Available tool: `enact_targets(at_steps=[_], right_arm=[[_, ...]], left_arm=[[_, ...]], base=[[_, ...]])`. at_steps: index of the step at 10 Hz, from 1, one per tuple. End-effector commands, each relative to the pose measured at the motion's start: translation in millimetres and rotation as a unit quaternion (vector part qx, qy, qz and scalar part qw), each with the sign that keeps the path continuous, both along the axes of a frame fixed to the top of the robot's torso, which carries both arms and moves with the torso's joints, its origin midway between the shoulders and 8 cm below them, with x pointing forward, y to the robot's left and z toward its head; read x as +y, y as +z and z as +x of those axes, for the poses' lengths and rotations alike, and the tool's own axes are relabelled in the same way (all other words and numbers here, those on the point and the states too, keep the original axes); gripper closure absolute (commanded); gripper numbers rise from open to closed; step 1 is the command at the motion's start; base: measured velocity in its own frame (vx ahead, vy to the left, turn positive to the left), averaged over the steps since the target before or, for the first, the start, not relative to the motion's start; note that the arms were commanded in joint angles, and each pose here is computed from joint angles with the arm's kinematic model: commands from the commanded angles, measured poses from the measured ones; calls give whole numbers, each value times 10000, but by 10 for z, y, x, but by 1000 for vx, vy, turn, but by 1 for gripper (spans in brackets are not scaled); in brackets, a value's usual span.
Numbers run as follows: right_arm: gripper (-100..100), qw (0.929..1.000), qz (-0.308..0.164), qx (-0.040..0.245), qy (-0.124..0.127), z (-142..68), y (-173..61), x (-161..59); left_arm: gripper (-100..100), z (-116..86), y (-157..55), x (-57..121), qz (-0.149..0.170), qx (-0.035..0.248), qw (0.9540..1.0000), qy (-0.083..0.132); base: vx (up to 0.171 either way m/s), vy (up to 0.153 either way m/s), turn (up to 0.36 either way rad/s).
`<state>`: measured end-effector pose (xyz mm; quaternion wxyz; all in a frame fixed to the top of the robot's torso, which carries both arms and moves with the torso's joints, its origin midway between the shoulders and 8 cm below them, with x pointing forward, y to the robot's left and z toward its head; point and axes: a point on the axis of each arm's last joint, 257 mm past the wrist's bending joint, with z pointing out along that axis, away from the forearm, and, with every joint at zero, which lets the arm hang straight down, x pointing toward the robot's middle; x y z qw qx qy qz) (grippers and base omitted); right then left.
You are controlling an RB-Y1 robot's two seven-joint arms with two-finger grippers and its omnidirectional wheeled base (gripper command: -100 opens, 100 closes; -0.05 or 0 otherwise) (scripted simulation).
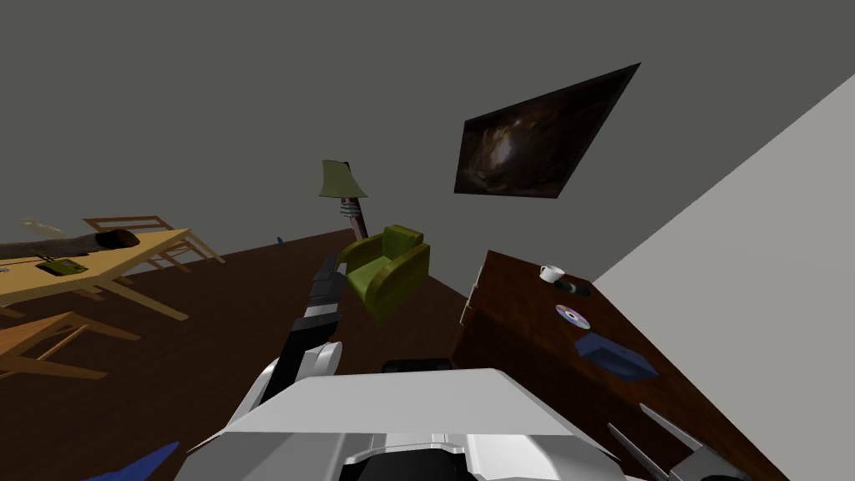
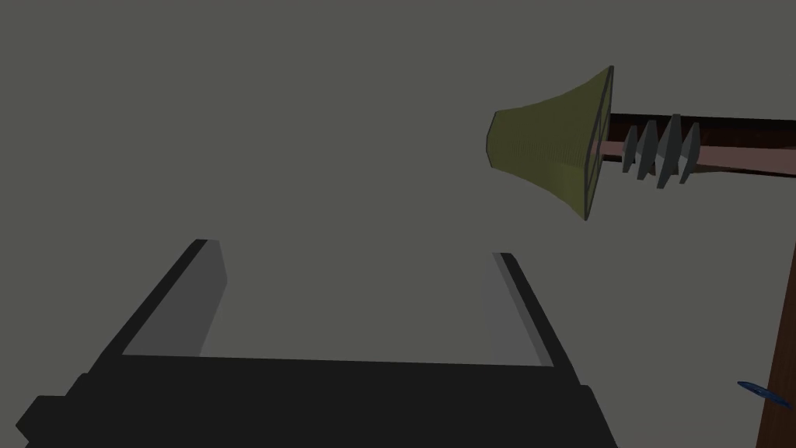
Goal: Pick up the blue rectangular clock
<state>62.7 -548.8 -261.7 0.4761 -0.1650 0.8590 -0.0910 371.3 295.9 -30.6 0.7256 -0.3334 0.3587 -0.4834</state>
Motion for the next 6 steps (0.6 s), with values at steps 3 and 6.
enact_targets(at_steps=[3,6], right_arm=[[-100,9969,-506,595,54,-436,-8,-299],[-100,9784,-1286,1580,352,-1079,147,-734]], left_arm=[[0,0,0,0,0,0,10000,0],[0,0,0,0,0,0,10000,0]], base=[[64,27,99],[103,32,209]])
